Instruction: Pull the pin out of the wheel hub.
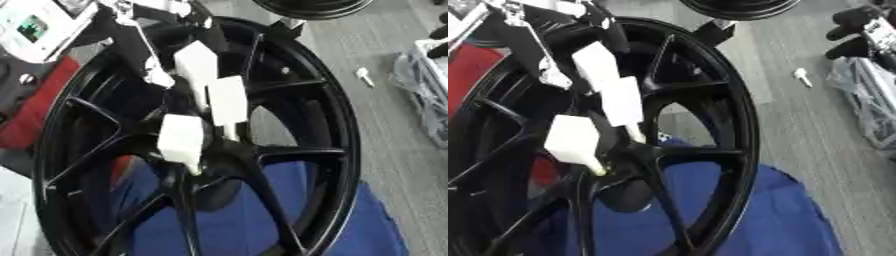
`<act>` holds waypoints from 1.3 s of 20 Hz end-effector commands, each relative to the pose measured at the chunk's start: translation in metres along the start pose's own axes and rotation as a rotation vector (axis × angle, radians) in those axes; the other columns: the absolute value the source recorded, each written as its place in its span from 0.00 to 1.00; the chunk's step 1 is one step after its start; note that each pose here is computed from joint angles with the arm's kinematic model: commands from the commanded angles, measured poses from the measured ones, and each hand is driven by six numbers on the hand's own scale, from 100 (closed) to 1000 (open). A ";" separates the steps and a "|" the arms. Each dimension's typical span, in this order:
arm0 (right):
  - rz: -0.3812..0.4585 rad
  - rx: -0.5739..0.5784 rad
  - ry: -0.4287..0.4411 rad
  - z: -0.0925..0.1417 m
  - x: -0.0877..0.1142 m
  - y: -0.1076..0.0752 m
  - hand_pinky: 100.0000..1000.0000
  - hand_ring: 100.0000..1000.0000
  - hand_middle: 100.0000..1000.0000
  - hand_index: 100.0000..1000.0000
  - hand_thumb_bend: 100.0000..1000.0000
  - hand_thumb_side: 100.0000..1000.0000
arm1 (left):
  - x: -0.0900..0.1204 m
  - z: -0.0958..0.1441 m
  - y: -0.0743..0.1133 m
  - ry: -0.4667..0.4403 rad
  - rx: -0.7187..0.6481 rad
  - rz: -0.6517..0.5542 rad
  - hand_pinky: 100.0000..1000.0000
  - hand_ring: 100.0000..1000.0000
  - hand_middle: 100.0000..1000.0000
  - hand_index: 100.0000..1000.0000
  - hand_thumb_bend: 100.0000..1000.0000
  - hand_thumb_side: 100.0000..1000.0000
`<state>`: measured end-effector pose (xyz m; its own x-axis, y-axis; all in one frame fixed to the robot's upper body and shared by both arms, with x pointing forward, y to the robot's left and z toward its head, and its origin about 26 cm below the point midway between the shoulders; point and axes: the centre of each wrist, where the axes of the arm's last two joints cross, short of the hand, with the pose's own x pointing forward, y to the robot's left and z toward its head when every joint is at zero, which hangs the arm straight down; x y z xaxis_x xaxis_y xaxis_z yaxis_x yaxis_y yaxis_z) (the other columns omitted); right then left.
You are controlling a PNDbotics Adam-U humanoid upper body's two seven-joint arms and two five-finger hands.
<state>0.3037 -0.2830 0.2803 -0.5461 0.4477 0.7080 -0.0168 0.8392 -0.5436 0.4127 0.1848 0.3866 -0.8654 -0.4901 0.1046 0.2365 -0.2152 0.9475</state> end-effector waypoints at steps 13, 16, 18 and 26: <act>0.023 -0.015 -0.016 0.001 0.007 -0.005 0.83 0.65 0.66 0.78 0.00 0.83 | 0.006 0.005 0.012 -0.019 0.031 -0.003 0.78 0.57 0.38 0.52 0.00 0.00; 0.024 -0.017 -0.013 0.001 0.007 -0.006 0.83 0.65 0.66 0.78 0.00 0.83 | 0.008 0.011 0.019 -0.056 0.067 0.023 0.73 0.48 0.25 0.39 0.00 0.00; 0.025 -0.017 -0.011 0.002 0.007 -0.006 0.83 0.65 0.66 0.78 0.00 0.83 | 0.008 0.017 0.025 -0.072 0.097 0.052 0.72 0.45 0.20 0.33 0.00 0.00; 0.033 -0.021 0.000 0.002 0.006 -0.007 0.83 0.65 0.66 0.78 0.00 0.83 | 0.014 0.035 0.043 -0.126 0.175 0.122 0.70 0.40 0.13 0.26 0.00 0.00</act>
<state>0.3034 -0.2845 0.2771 -0.5252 0.4574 0.7176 -0.0067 0.8410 -0.5410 0.4047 0.1908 0.4184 -0.8773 -0.3960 0.2714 0.3093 -0.0338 0.9504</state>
